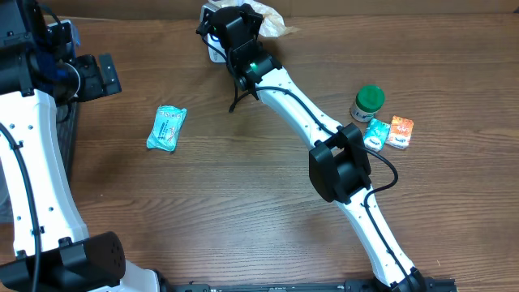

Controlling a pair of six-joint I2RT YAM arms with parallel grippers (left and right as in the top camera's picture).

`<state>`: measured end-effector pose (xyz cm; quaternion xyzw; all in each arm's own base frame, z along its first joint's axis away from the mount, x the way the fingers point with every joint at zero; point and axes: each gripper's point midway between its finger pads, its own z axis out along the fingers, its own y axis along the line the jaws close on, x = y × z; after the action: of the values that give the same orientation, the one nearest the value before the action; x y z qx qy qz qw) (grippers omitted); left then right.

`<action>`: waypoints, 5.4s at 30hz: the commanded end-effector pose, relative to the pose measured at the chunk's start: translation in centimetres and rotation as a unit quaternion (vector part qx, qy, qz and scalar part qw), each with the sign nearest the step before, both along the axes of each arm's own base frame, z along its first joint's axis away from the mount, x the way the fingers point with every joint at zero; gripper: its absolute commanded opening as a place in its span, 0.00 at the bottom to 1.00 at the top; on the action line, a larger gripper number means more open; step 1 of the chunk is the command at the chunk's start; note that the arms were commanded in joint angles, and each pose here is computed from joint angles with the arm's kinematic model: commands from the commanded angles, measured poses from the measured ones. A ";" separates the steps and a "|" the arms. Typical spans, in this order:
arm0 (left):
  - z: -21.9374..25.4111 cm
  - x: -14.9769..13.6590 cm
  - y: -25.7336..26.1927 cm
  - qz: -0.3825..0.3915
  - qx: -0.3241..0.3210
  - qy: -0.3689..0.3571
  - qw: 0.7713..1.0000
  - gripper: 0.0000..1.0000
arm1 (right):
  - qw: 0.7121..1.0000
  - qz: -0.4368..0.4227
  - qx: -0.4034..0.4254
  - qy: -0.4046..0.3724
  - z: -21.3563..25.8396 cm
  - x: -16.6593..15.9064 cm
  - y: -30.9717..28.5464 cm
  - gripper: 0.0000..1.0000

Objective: Scan the item barcode

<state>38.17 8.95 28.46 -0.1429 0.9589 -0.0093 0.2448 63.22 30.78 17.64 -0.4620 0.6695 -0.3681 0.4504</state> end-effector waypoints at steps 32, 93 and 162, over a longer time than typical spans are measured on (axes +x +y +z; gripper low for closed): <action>0.5 0.2 -0.4 -0.002 -0.002 -0.008 1.000 0.99 | 0.996 -0.057 0.059 -0.044 3.3 -0.1 -1.5 0.04; 0.5 0.2 -0.3 -0.002 -0.002 -0.008 1.000 1.00 | 0.590 -0.217 0.571 0.529 -5.5 -20.1 -0.2 0.57; 0.5 0.2 -0.4 -0.002 -0.003 -0.008 1.000 1.00 | 0.552 -0.268 0.487 0.622 -16.0 -26.8 -1.0 0.29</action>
<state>38.18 8.94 28.44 -0.1428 0.9590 -0.0094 0.2447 36.39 30.11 1.15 -0.0953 0.9511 0.2900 -0.0476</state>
